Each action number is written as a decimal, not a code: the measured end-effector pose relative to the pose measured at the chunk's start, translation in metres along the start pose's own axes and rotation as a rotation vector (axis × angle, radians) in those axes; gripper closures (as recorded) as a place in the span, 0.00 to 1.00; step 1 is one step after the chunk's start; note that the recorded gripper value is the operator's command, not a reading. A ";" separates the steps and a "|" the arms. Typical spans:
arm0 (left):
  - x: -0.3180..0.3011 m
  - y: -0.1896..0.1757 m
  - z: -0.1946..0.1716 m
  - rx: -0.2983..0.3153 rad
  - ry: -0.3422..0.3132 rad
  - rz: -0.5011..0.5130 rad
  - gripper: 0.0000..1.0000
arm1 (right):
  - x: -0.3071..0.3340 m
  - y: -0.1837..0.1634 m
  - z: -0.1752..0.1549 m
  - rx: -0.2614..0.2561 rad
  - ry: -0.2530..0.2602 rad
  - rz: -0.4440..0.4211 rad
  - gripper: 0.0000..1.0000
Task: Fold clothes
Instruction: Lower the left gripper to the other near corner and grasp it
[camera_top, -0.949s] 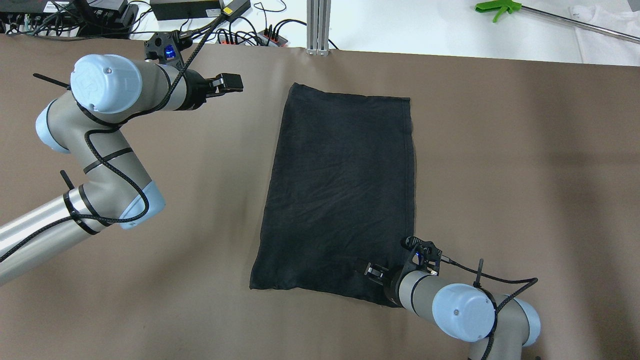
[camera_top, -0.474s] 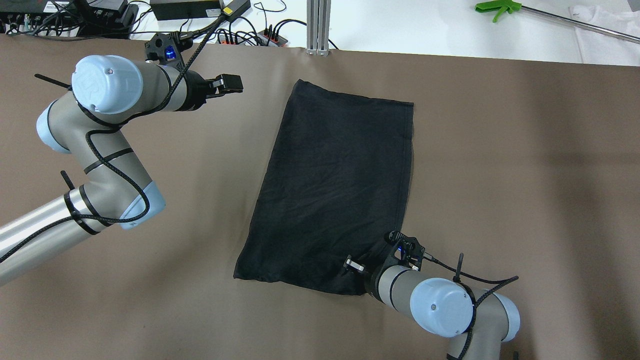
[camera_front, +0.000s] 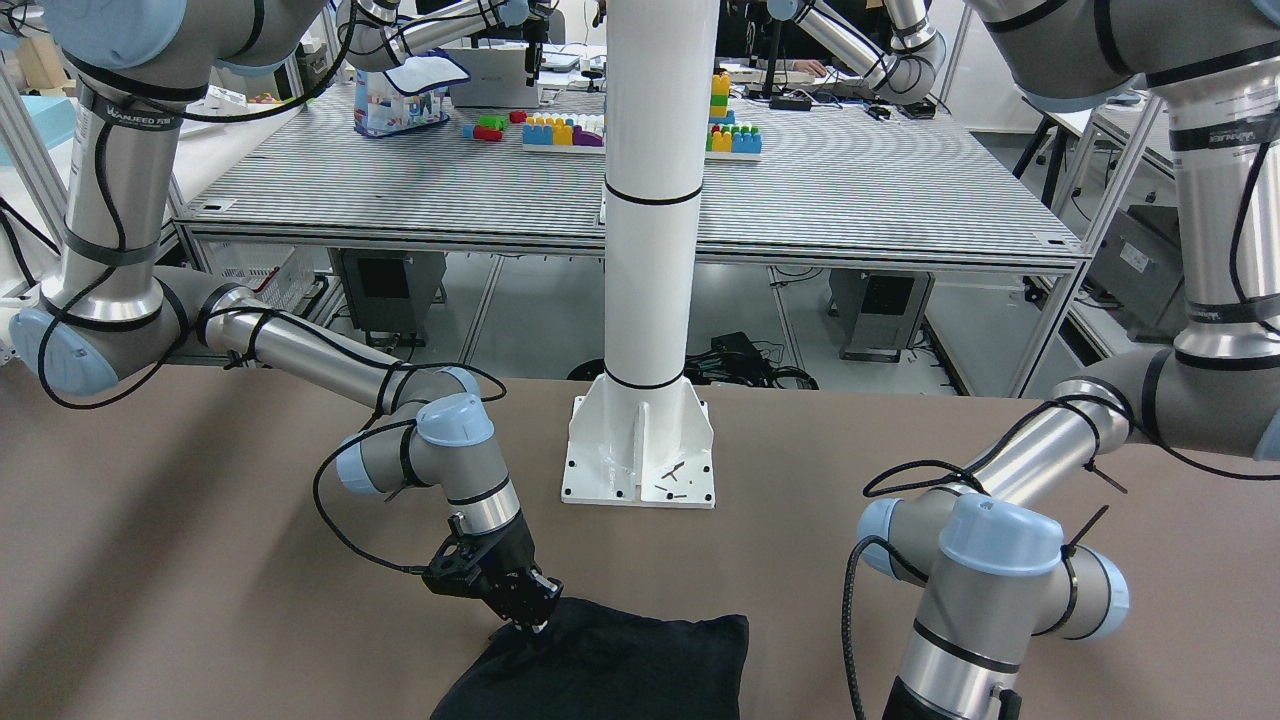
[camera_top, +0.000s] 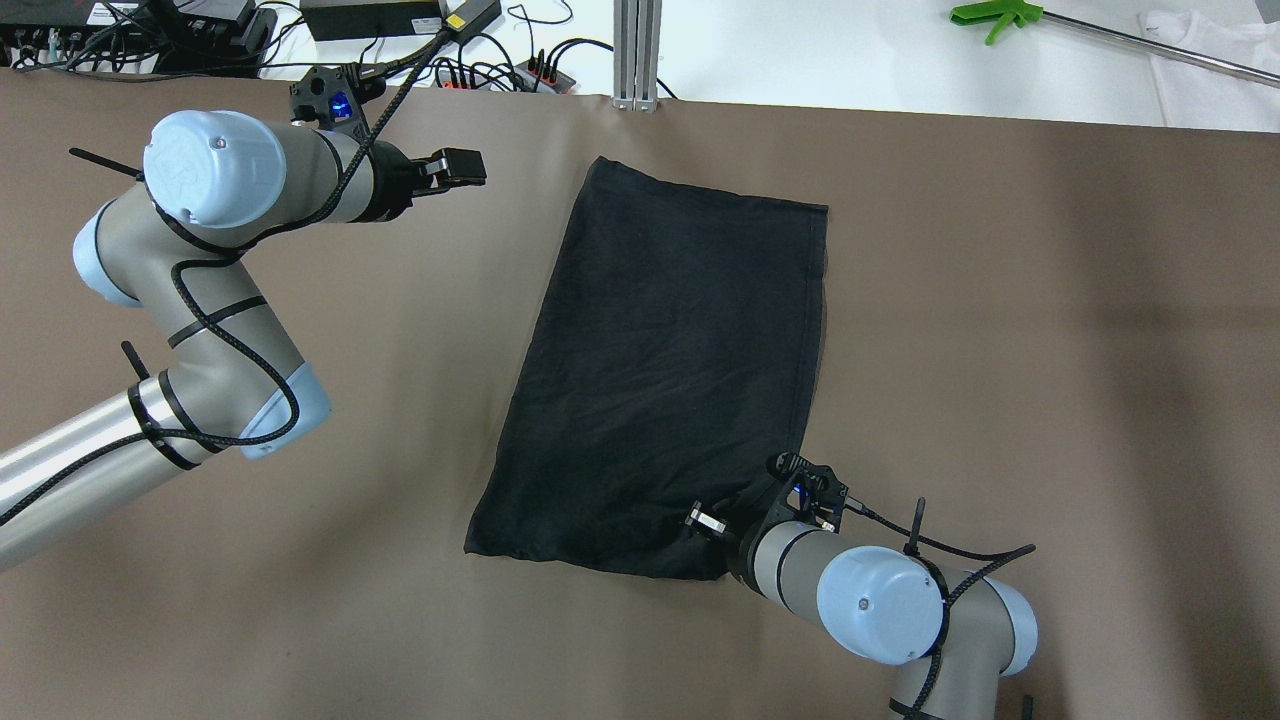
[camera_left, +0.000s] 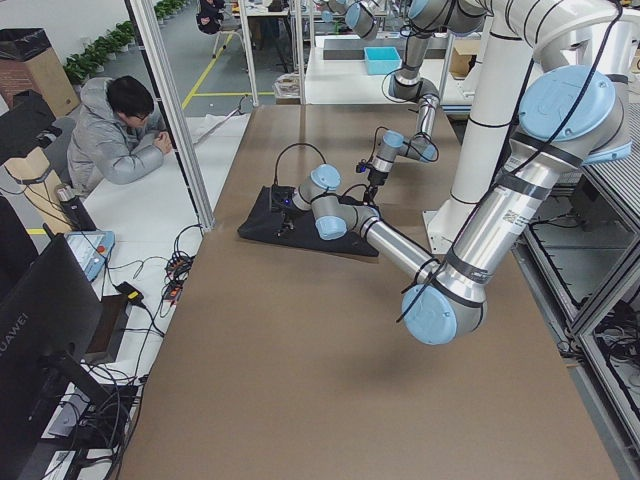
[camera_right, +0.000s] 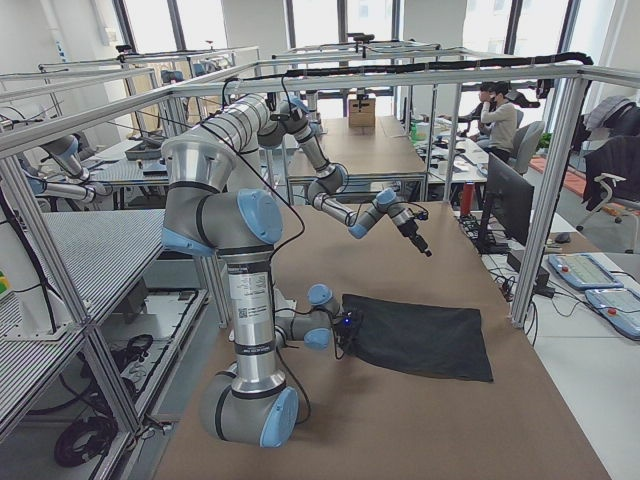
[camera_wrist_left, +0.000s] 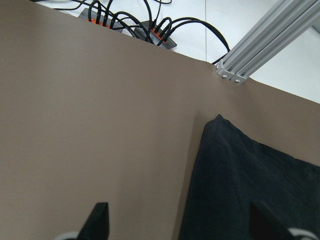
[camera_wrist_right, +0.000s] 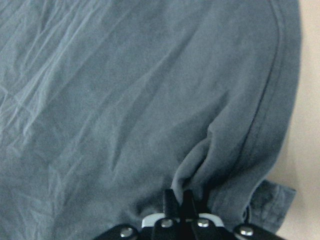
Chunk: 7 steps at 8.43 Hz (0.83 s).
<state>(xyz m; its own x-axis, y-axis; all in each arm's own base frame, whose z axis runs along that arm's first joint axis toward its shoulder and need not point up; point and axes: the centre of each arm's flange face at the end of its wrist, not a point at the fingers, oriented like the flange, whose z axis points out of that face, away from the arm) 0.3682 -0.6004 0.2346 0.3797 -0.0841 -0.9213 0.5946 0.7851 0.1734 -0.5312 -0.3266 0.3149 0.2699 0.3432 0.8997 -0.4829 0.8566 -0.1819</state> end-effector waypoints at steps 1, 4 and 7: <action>0.001 0.000 -0.001 -0.002 0.003 0.000 0.00 | 0.001 -0.001 -0.001 -0.003 -0.001 -0.006 1.00; 0.017 0.017 -0.005 -0.032 0.034 -0.086 0.00 | -0.006 -0.009 -0.020 -0.041 -0.028 -0.049 1.00; 0.029 0.091 -0.030 -0.115 0.088 -0.233 0.00 | -0.012 -0.010 -0.043 -0.076 -0.061 -0.080 1.00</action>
<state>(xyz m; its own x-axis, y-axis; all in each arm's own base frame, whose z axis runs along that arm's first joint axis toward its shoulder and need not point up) 0.4114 -0.5132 0.2133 0.1760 -0.2204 -0.9594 0.5723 0.8159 -0.0824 -0.4938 -0.3226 0.2887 0.2530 0.2507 0.9344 -0.3969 0.9077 -0.1361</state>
